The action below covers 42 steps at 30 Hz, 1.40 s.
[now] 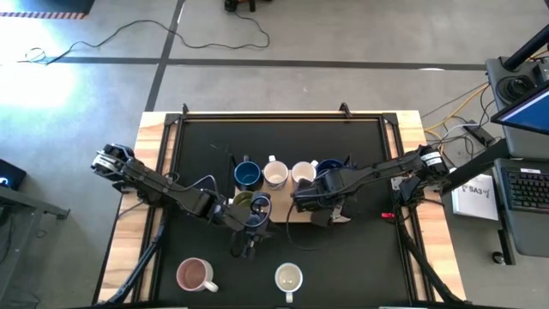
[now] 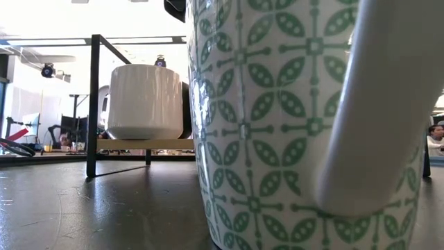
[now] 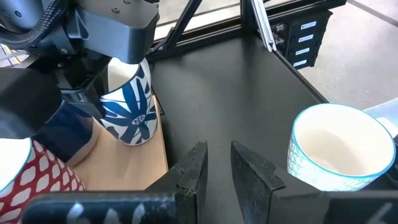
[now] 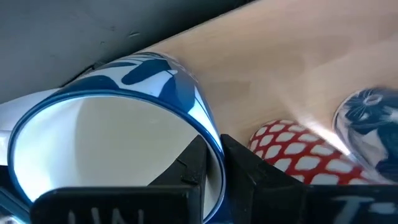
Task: Place coffee mugs
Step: Put the blue patterned mug on the shelf
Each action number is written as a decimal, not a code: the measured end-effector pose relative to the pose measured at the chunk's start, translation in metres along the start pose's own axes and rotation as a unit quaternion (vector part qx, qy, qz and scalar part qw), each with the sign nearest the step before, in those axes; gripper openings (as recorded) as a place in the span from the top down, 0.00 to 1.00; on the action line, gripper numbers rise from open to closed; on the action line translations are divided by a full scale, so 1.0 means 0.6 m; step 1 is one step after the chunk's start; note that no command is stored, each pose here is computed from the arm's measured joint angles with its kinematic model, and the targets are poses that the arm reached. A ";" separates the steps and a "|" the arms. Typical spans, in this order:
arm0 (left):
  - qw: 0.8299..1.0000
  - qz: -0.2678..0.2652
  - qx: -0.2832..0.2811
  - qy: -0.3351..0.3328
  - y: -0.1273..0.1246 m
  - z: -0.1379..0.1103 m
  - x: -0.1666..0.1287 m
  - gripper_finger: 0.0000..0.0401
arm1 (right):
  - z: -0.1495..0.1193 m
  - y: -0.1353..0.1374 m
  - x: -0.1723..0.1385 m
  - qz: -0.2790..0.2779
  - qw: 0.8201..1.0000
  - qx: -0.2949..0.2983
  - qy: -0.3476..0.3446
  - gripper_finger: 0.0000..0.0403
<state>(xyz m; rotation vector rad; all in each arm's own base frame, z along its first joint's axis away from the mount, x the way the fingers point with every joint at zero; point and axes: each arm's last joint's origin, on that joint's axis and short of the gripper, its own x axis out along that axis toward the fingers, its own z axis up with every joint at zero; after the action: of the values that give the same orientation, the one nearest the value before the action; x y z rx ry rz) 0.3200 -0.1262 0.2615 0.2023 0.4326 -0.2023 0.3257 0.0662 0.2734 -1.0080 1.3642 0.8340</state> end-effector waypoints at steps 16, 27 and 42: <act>1.000 0.004 -0.005 -0.006 0.004 0.002 0.001 0.87 | 0.003 0.000 0.000 0.004 0.990 -0.137 -0.021 0.93; 1.000 0.005 -0.005 -0.005 0.007 0.002 0.001 0.87 | 0.007 -0.009 -0.002 -0.023 0.985 -0.169 -0.021 0.93; 1.000 0.008 -0.007 -0.003 0.011 0.001 0.001 0.87 | -0.001 0.001 0.000 0.011 0.994 -0.111 -0.001 0.93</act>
<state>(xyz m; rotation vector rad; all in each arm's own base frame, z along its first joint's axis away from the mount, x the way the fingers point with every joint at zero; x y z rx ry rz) 0.3225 -0.1201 0.2625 0.1917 0.4259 -0.1846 0.3250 0.0661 0.2736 -1.1639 1.3030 1.0185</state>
